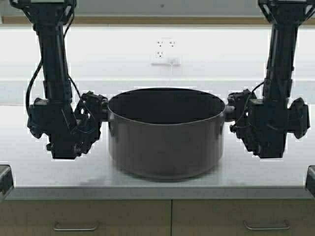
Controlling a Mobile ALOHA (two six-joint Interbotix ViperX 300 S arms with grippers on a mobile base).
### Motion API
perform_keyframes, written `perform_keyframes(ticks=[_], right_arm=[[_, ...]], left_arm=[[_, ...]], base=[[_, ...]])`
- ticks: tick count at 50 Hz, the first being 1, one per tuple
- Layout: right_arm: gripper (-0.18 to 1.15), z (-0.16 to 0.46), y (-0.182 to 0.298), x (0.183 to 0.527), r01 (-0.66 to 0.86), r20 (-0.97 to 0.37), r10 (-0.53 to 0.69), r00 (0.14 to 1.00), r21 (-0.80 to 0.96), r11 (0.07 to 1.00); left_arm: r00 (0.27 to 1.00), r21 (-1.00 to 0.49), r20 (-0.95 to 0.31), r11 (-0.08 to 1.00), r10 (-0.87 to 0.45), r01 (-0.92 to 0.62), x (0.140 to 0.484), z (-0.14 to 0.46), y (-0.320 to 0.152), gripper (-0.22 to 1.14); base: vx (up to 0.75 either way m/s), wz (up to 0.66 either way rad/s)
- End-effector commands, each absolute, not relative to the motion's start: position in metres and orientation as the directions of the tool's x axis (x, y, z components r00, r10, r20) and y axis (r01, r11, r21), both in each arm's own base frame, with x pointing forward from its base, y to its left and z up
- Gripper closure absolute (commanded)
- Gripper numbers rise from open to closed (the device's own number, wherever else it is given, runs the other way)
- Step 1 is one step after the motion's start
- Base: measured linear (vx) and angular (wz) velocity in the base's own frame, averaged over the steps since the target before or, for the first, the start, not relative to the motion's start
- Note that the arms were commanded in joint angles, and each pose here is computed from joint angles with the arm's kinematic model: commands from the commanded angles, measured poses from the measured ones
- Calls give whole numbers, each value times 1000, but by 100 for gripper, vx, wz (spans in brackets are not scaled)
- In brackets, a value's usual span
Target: Open the cabinet, put the pot inside, then close it
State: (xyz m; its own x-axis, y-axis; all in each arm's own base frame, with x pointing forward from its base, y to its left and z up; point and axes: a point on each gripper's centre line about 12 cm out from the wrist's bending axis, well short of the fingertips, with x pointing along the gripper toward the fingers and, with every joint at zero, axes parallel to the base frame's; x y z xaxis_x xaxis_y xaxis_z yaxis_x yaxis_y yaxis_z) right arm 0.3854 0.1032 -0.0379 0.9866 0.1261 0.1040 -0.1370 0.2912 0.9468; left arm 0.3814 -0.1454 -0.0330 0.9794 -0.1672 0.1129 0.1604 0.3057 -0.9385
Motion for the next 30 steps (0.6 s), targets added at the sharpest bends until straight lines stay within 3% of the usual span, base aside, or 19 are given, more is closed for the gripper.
perform_keyframes(ticks=[1, 16, 21, 25, 30], right_arm=[[0, -28, 105, 392, -177, 146, 129, 981, 945, 274], [0, -35, 106, 396, -173, 146, 128, 981, 956, 238], [7, -36, 106, 397, -173, 146, 128, 981, 957, 234], [34, -36, 106, 396, -171, 143, 134, 981, 957, 233], [99, -36, 110, 396, -182, 146, 161, 976, 955, 233]], left_arm=[[977, -938, 147, 292, -156, 188, 388, -22, -145, -4], [978, -943, 145, 280, -149, 182, 390, -24, -142, -4], [977, -943, 142, 277, -157, 182, 389, -25, -143, 1], [973, -943, 144, 272, -179, 190, 389, -25, -146, 23], [966, -942, 149, 267, -209, 203, 390, -24, -150, 83]], base=[[0, 0], [0, 0], [0, 0], [0, 0], [0, 0]])
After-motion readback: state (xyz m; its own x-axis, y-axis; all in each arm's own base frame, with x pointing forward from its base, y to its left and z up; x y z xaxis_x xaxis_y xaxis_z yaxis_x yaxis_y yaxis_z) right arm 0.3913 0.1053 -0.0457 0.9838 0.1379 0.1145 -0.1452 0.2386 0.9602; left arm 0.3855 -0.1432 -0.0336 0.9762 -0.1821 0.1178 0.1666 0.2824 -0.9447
